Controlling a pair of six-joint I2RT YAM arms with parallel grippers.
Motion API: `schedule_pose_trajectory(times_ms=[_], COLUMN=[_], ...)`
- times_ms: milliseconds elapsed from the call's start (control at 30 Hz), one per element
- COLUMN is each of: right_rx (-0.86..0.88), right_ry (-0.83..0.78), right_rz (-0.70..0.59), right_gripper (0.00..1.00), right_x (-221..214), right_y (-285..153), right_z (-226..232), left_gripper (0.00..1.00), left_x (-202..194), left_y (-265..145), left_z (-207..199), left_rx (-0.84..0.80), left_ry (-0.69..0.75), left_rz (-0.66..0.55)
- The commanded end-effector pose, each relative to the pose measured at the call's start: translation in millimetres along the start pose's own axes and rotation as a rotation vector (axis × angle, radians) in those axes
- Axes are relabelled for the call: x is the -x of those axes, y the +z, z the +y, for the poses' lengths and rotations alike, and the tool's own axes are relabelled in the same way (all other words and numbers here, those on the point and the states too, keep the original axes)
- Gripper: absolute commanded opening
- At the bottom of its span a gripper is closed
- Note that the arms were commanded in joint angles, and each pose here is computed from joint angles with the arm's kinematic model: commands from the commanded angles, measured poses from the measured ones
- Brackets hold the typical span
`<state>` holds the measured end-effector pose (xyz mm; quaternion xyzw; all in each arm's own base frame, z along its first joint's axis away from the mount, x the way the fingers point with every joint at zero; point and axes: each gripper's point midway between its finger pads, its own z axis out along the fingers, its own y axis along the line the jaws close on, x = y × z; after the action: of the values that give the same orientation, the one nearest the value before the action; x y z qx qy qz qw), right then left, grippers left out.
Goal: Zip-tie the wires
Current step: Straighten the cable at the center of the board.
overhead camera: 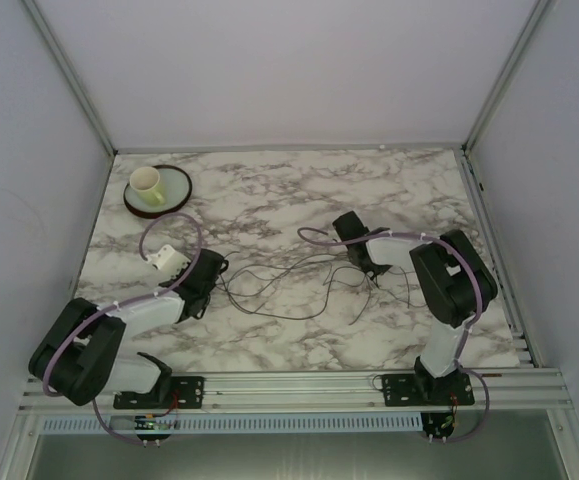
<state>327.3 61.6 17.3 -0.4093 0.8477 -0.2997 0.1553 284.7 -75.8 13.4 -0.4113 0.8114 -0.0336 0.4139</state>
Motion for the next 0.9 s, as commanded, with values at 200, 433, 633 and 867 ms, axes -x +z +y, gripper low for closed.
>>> schedule_pose_trajectory(times_ms=[200, 433, 633, 867], right_rx=[0.044, 0.091, 0.100, 0.073], right_ry=[0.056, 0.112, 0.127, 0.221], right_rz=[-0.068, -0.129, -0.110, -0.185], right_gripper=[0.08, 0.28, 0.40, 0.55], right_x=[15, 21, 13, 14], right_y=[-7, -21, -25, -53], right_z=[5, 1, 1, -23], left_gripper=[0.00, 0.00, 0.00, 0.10], left_x=[-1, 9, 15, 22], left_y=[2, -5, -9, -15], left_z=[14, 6, 0, 0], left_rx=[0.056, 0.031, 0.023, 0.001], left_ry=[0.071, 0.084, 0.118, 0.126], left_rz=[0.010, -0.008, -0.012, -0.027])
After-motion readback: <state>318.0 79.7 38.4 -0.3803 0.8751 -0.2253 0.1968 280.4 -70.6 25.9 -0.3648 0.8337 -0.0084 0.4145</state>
